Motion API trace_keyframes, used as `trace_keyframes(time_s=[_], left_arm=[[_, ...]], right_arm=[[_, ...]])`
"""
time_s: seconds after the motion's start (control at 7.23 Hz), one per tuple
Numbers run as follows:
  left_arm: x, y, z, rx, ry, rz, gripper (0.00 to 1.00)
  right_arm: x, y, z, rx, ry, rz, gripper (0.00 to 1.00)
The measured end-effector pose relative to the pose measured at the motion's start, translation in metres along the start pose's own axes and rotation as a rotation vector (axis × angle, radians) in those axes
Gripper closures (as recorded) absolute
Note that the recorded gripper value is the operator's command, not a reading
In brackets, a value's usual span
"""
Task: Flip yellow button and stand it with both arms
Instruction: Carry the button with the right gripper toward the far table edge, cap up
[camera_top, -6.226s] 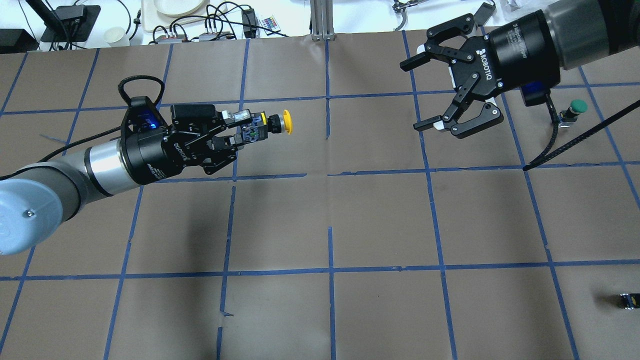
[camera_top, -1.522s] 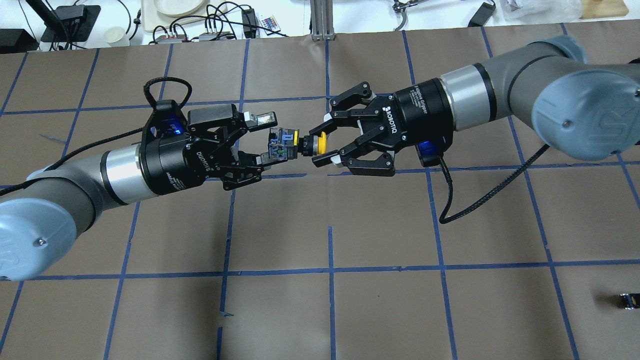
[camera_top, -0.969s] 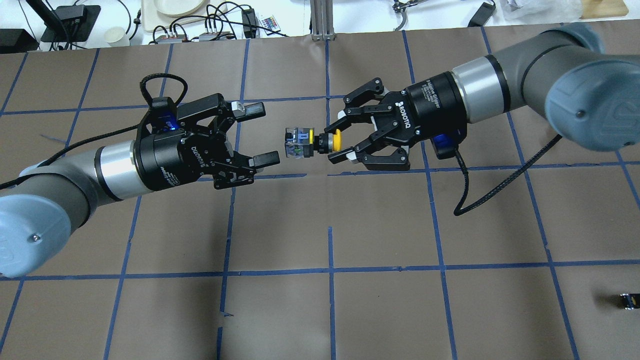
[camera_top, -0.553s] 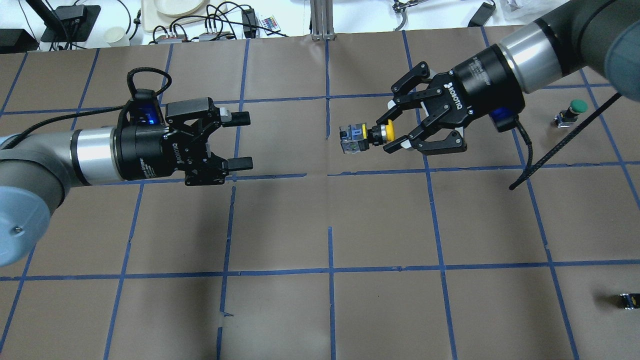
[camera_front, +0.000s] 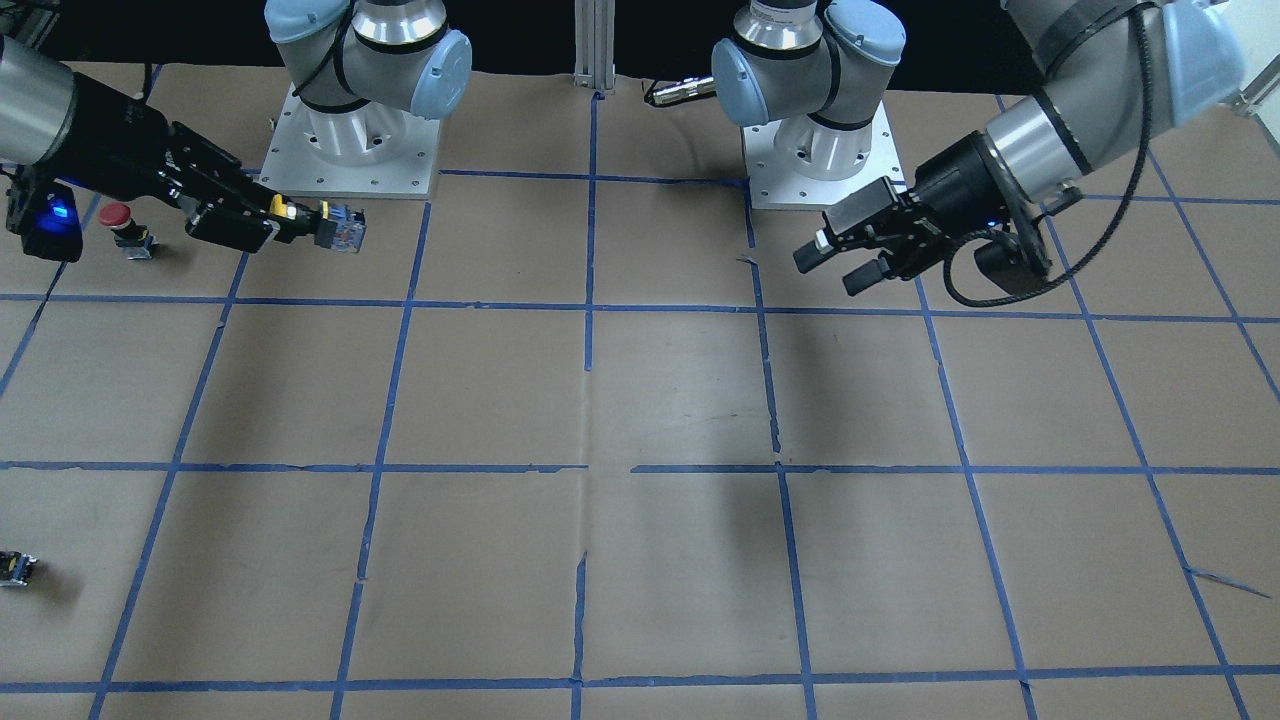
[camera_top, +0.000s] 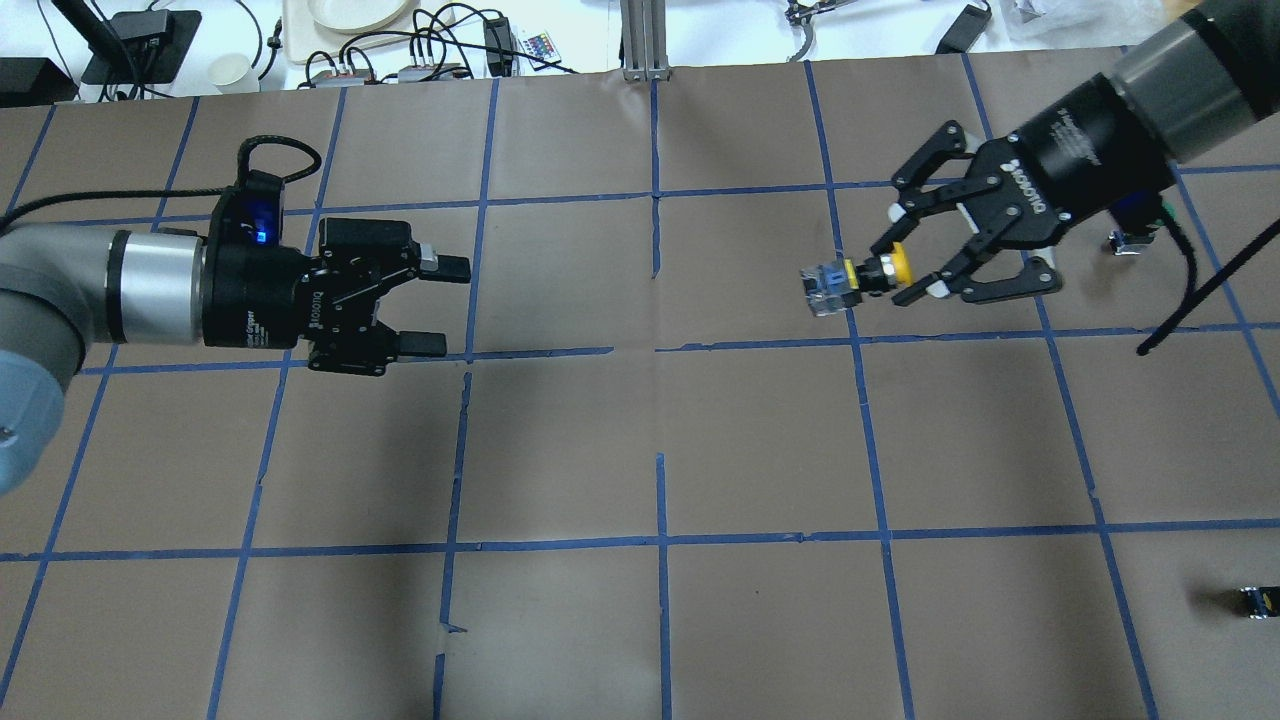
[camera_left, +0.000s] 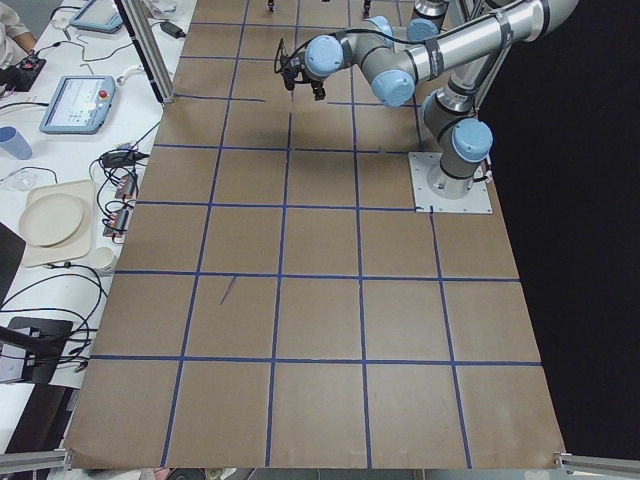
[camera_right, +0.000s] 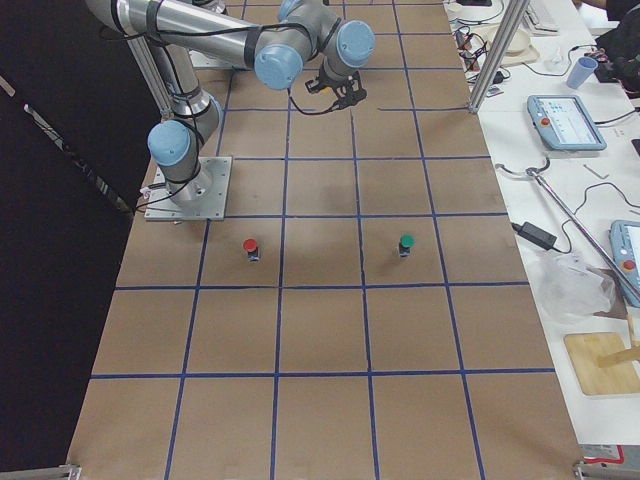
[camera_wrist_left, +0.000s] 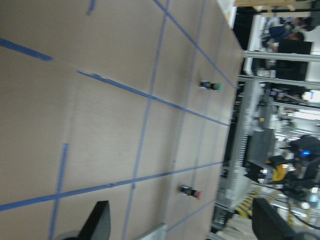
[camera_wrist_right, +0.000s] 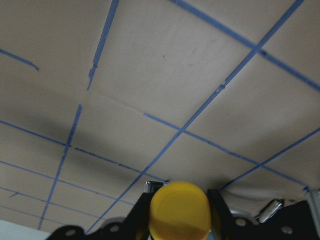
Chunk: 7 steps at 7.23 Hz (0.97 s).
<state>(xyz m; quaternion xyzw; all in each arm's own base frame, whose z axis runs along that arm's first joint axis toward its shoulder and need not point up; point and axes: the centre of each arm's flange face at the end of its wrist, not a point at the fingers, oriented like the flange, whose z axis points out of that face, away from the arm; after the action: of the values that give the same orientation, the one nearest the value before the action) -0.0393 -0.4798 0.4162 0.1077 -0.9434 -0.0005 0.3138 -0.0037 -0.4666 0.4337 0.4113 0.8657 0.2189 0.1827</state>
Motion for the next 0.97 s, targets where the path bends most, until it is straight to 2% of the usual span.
trace_keyframes(time_s=[0.14,0.28,0.42,0.55,0.83,0.97], left_arm=[[0.017,-0.032,-0.018,0.001,-0.189,0.052,0.00],[0.036,-0.055,-0.030,-0.007,-0.370,0.104,0.00],[0.058,-0.065,-0.037,-0.021,-0.498,0.151,0.00],[0.082,-0.061,-0.040,-0.028,-0.561,0.195,0.00],[0.108,-0.055,-0.043,-0.023,-0.594,0.239,0.00],[0.111,-0.059,-0.043,-0.019,-0.597,0.244,0.00]], right_arm=[[0.013,-0.013,-0.003,0.050,0.098,-0.164,0.99],[0.022,-0.024,-0.006,0.079,0.169,-0.312,0.99],[0.029,-0.037,-0.010,0.111,0.231,-0.469,0.98],[0.035,-0.054,-0.011,0.152,0.295,-0.639,0.99],[0.051,-0.088,-0.006,0.223,0.400,-0.929,0.99],[0.066,-0.104,-0.009,0.242,0.426,-1.058,0.98]])
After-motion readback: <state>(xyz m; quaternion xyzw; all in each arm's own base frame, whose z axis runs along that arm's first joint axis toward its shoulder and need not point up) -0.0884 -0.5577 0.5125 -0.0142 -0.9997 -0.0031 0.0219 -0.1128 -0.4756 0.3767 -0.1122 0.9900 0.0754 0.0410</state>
